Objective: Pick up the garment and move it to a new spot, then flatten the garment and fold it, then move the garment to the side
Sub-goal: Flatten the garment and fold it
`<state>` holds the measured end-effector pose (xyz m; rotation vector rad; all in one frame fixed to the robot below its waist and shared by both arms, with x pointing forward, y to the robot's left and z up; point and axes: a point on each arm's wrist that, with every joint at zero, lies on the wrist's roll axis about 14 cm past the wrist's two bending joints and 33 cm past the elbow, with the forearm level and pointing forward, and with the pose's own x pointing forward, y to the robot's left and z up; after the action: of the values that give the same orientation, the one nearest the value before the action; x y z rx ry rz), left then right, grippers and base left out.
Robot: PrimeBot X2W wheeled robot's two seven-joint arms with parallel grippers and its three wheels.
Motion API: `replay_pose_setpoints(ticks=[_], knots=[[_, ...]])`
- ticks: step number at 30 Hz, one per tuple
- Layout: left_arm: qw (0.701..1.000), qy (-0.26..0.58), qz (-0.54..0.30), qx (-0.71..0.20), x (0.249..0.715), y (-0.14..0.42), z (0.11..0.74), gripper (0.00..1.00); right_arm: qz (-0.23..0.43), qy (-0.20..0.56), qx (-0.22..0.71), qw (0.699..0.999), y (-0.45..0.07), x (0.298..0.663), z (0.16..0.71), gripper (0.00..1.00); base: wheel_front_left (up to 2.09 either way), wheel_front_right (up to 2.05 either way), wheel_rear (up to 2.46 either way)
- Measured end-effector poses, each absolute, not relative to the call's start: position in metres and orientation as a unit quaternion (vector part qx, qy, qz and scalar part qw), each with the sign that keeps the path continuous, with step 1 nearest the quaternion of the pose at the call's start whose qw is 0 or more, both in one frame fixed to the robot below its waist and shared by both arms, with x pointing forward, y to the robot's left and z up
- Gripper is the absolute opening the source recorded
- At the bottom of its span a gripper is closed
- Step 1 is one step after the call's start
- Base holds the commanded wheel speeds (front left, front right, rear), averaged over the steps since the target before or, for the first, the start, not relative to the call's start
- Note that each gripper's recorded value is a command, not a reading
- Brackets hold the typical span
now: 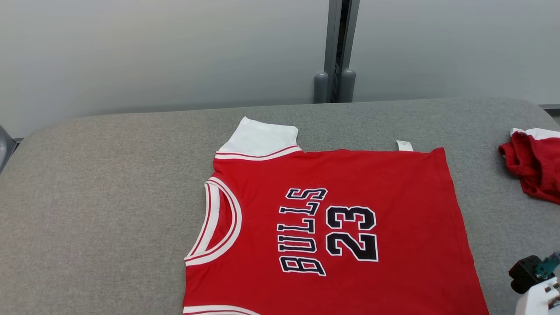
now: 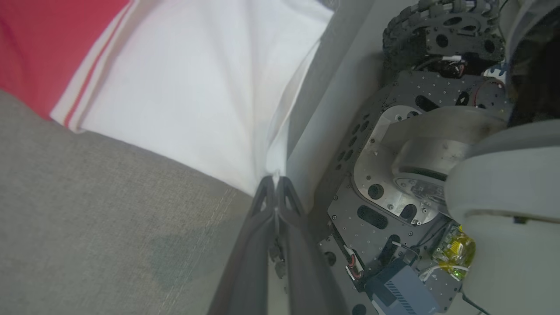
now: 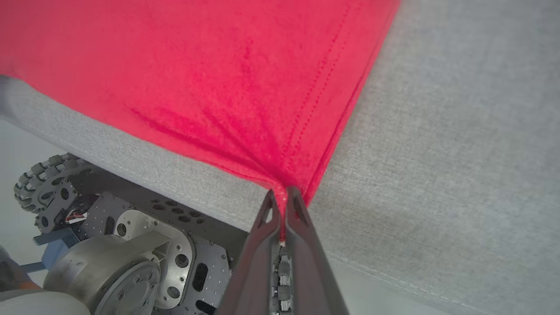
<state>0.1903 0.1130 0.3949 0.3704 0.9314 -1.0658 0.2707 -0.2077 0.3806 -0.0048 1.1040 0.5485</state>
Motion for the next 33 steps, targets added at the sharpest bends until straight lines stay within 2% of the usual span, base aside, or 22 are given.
replay_pose_setpoints(ticks=[5, 9, 23, 27, 33], knots=[[0.744, 0.433, -0.489, 0.145, 0.188, 0.109, 0.398, 0.00, 0.257, 0.539, 0.013, 0.802, -0.206, 0.257, 0.374, 0.00, 0.00, 0.00, 0.00], [0.752, 0.427, -0.482, 0.141, 0.197, 0.111, 0.400, 0.00, 0.251, 0.518, 0.019, 0.817, -0.206, 0.269, 0.380, 0.00, 0.00, 0.00, 0.00], [0.849, 0.305, -0.429, 0.044, 0.285, 0.106, 0.459, 0.00, 0.221, 0.441, 0.072, 0.867, -0.205, 0.318, 0.406, 0.00, 0.00, 0.00, 0.00], [0.863, 0.284, -0.418, 0.021, 0.303, 0.103, 0.466, 0.00, 0.222, 0.433, 0.082, 0.870, -0.199, 0.329, 0.407, 0.00, 0.00, 0.00, 0.00], [0.880, 0.253, -0.401, 0.034, 0.334, 0.104, 0.468, 0.00, 0.219, 0.421, 0.082, 0.877, -0.197, 0.347, 0.408, 0.00, 0.00, 0.00, 0.00]])
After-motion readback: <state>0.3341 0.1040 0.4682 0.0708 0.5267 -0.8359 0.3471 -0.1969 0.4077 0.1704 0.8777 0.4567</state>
